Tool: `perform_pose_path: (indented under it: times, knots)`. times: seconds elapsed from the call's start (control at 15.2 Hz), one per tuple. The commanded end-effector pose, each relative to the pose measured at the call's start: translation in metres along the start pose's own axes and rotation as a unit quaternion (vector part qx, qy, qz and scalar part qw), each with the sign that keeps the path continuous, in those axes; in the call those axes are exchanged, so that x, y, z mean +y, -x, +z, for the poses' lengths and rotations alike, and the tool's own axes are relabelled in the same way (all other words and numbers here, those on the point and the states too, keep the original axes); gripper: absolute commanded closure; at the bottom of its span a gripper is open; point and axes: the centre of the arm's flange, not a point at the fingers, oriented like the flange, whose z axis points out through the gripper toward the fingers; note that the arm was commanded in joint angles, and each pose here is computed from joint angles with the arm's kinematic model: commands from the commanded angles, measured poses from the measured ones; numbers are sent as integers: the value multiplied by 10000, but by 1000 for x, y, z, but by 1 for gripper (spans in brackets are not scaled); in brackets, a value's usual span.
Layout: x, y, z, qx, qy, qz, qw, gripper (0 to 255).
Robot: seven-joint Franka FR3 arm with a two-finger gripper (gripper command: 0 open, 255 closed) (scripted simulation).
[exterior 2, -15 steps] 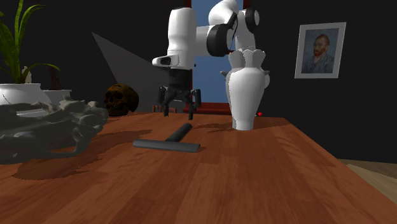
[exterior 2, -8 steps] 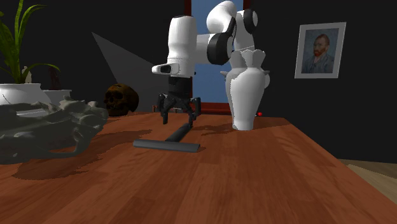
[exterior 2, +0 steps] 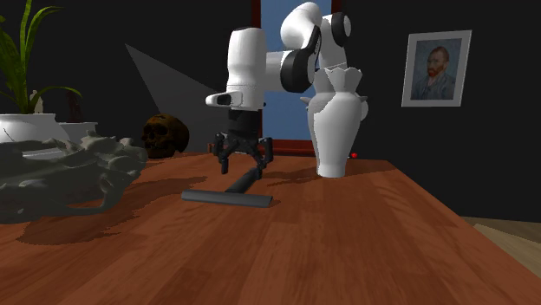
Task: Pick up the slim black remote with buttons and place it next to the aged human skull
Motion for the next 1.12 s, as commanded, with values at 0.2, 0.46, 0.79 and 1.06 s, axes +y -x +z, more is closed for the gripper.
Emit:
perform_pose_path:
  times: [0.2, 0.46, 0.79, 1.06]
  knots:
    - [-10, 8, 13, -146, 97, -194, 9997, 255]
    - [-8, 6, 17, -141, 98, -194, 9997, 255]
    - [-5, 3, 2, -144, 95, -192, 9997, 255]
    - [-3, 3, -19, -144, 95, -192, 9997, 255]
